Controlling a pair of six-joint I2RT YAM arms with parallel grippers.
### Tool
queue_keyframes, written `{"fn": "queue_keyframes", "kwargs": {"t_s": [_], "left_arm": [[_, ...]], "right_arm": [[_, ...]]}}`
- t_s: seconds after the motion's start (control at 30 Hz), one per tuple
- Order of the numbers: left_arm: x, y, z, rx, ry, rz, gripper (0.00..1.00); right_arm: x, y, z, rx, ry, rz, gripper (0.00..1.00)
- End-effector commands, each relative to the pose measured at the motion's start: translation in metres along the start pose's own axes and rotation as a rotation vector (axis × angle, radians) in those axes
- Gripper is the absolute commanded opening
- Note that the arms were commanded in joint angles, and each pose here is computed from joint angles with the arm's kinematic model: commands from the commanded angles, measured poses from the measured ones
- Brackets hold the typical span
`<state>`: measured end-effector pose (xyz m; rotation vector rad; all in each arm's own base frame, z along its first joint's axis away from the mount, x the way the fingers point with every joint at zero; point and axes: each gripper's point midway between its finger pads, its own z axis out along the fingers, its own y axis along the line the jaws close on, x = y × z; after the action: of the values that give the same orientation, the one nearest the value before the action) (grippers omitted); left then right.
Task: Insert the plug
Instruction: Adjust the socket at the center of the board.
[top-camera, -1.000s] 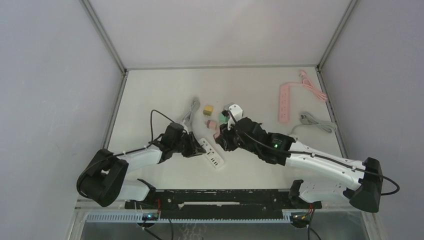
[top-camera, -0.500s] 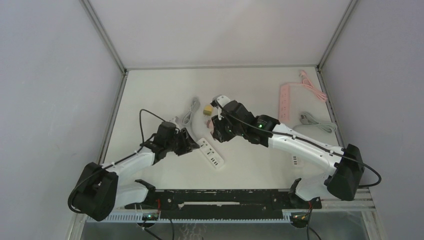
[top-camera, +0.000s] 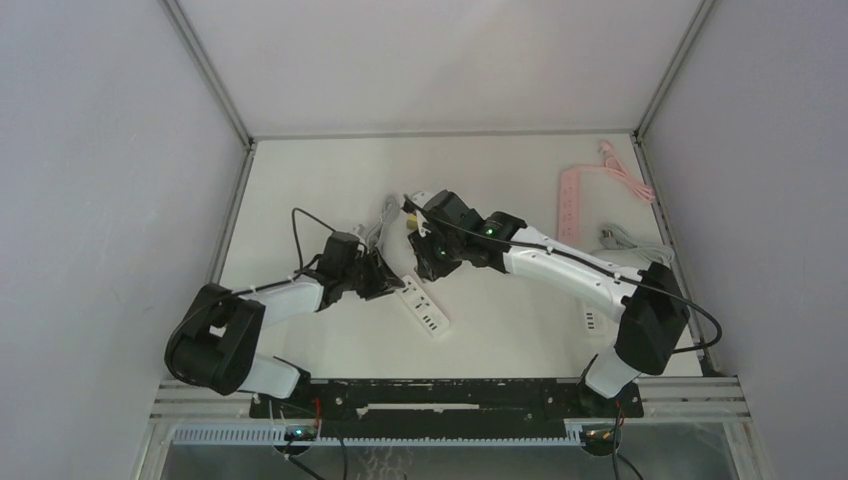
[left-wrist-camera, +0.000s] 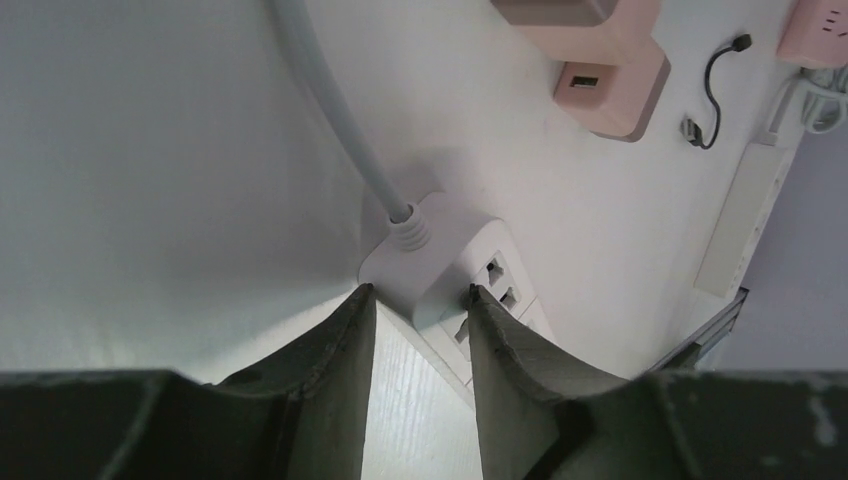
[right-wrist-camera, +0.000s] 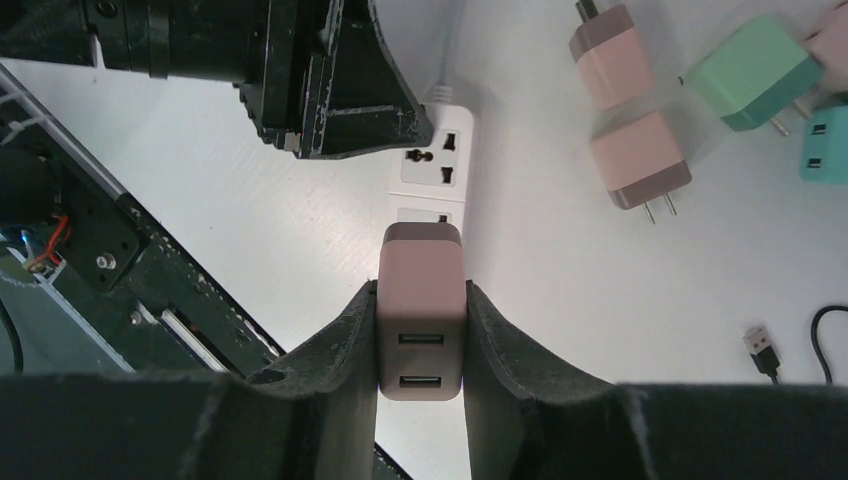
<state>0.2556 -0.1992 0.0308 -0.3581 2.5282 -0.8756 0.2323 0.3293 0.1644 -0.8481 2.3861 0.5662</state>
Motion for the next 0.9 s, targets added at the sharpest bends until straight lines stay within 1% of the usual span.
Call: {"fn": "queue_keyframes", "kwargs": {"t_s": [0.0,0.1,0.23,0.47,0.87], "left_arm": [[-0.007,-0.018,0.007,0.076,0.009,0.036,0.4],[0.001,-0.017,0.011,0.079,0.031,0.052,0.36],[0.007,-0.019,0.013,0.083,0.049,0.081,0.34],[0.01,-0.02,0.017,0.077,0.059,0.103,0.34],[0.012,-0.022,0.019,0.08,0.068,0.116,0.34]], "right_arm": [[-0.015,0.003,-0.002,-0.03,-0.011,-0.015,0.0],[-0.011,0.0,0.004,-0.021,0.033,-0.009,0.0],[-0.005,-0.003,0.011,-0.007,0.092,-0.008,0.0],[0.007,-0.012,0.026,0.026,0.194,-0.02,0.0],[0.013,-0.03,0.05,0.065,0.279,-0.063,0.0]]}}
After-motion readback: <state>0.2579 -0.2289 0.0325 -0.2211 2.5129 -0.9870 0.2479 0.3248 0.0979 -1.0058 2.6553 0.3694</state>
